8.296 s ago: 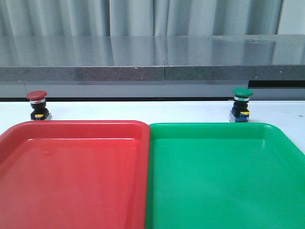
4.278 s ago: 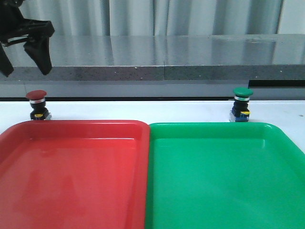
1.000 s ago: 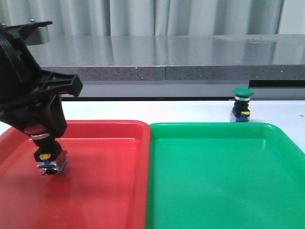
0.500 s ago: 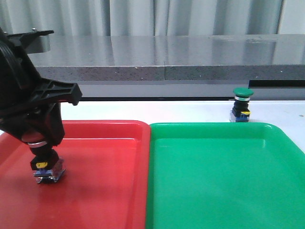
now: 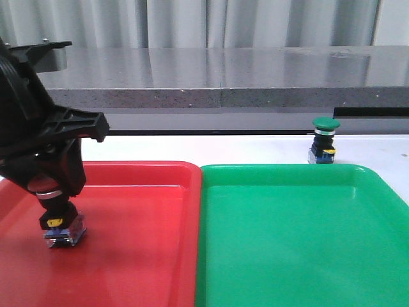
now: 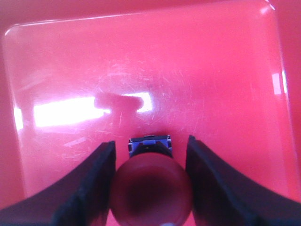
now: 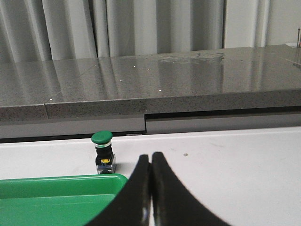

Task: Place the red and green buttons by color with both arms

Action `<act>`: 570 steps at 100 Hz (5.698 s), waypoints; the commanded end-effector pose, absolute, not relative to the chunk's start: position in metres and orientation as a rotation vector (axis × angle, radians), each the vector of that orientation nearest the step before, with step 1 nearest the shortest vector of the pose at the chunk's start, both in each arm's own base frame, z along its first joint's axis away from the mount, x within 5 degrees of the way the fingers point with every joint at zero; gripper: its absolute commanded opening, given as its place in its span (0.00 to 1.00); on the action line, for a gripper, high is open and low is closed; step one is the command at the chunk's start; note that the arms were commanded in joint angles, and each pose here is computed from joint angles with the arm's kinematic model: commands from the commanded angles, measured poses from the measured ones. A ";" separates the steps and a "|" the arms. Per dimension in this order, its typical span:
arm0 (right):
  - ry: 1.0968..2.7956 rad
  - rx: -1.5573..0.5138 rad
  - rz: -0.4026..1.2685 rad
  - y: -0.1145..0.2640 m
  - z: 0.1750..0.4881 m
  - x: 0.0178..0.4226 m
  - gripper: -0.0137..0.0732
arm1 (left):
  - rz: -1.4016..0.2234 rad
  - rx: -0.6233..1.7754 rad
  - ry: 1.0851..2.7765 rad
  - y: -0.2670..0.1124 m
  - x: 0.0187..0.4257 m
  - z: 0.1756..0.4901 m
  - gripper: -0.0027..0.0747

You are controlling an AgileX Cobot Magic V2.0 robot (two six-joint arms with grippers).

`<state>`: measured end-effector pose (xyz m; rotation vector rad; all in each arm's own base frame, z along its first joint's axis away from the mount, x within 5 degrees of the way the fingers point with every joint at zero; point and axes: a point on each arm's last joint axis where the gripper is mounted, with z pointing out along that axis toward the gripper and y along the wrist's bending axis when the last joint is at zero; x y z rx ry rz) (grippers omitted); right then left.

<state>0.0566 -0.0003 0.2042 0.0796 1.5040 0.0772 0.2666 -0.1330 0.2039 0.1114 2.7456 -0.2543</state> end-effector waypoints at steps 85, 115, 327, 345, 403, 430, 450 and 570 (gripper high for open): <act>1.389 0.067 0.066 0.000 0.218 0.053 0.08 | -0.303 0.142 2.566 -0.130 0.259 0.260 0.69; 1.389 0.067 0.066 0.000 0.218 0.053 0.08 | -0.337 0.158 2.413 -0.116 0.235 0.304 0.66; 1.389 0.067 0.066 0.000 0.218 0.053 0.08 | -0.197 0.093 1.536 -0.014 0.077 0.253 0.01; 1.389 0.067 0.066 0.000 0.218 0.053 0.08 | -0.134 0.001 1.511 -0.006 0.070 0.244 0.01; 1.389 0.067 0.066 0.000 0.218 0.053 0.08 | -0.090 -0.141 1.476 0.002 0.054 0.208 0.01; 1.389 0.067 0.066 0.000 0.218 0.053 0.08 | -0.090 -0.141 1.482 0.002 0.054 0.208 0.01; 1.389 0.067 0.066 0.000 0.218 0.053 0.08 | -0.090 -0.141 1.482 0.002 0.054 0.208 0.01; 1.521 0.057 0.002 -0.003 0.300 0.052 0.08 | -0.090 -0.141 1.482 0.002 0.054 0.208 0.01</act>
